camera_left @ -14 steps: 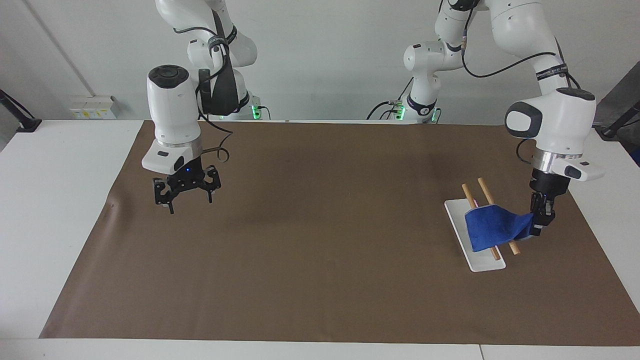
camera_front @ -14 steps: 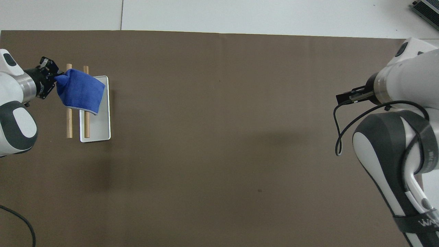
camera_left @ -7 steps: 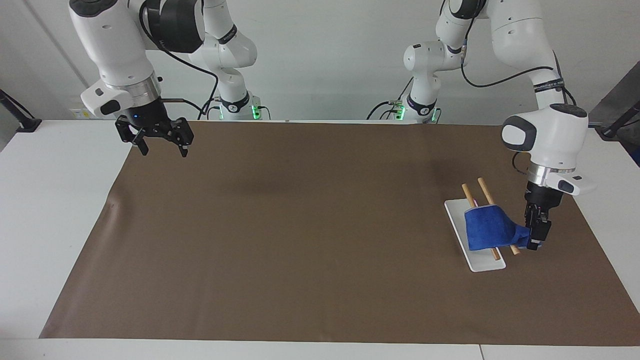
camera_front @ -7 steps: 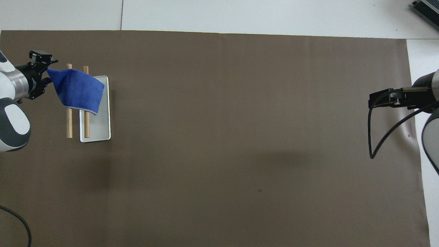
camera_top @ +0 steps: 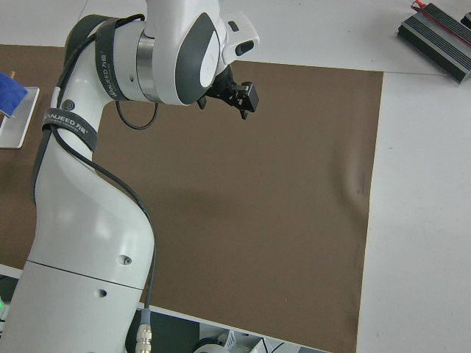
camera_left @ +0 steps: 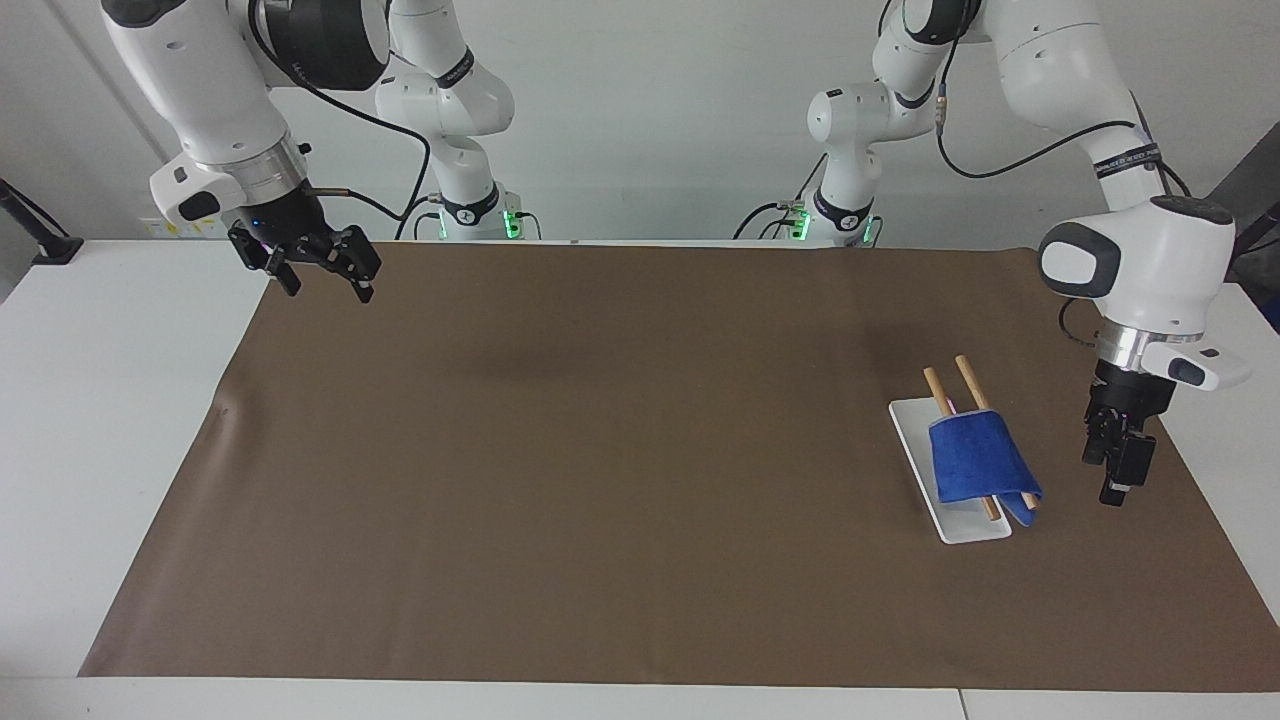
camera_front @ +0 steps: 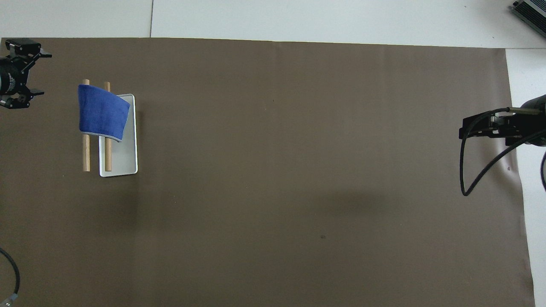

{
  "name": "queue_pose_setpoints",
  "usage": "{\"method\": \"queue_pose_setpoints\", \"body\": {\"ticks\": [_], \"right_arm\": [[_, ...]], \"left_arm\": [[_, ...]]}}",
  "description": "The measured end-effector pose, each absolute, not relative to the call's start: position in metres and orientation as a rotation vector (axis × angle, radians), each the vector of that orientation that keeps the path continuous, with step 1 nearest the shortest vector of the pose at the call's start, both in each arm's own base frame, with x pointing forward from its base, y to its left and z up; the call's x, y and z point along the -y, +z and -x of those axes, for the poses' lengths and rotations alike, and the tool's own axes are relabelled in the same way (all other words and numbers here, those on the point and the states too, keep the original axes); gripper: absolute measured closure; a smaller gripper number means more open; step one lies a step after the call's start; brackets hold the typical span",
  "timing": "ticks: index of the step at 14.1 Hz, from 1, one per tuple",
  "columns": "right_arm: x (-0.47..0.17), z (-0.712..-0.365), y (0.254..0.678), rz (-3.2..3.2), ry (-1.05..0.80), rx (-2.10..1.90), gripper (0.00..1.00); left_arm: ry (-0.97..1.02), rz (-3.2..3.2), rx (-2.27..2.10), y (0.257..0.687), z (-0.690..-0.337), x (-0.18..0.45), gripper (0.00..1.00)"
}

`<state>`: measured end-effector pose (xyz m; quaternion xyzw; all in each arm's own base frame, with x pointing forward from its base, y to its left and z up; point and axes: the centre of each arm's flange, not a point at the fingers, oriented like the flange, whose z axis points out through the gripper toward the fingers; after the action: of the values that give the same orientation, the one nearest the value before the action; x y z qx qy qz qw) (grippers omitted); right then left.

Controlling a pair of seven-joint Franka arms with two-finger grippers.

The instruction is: Right arm passes towel to left arm to hang

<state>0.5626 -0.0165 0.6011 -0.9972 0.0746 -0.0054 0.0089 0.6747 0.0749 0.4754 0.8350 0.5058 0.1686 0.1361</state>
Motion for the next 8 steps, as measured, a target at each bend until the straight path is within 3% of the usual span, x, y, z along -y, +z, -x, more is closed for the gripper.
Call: {"method": "queue_pose_setpoints", "body": {"ticks": [8], "right_arm": [[0.020,-0.562,0.603,3.169,-0.018,-0.167,0.00]], "left_arm": [[-0.077,-2.791,-1.214,0.515,-0.649,0.010,0.04]]}}
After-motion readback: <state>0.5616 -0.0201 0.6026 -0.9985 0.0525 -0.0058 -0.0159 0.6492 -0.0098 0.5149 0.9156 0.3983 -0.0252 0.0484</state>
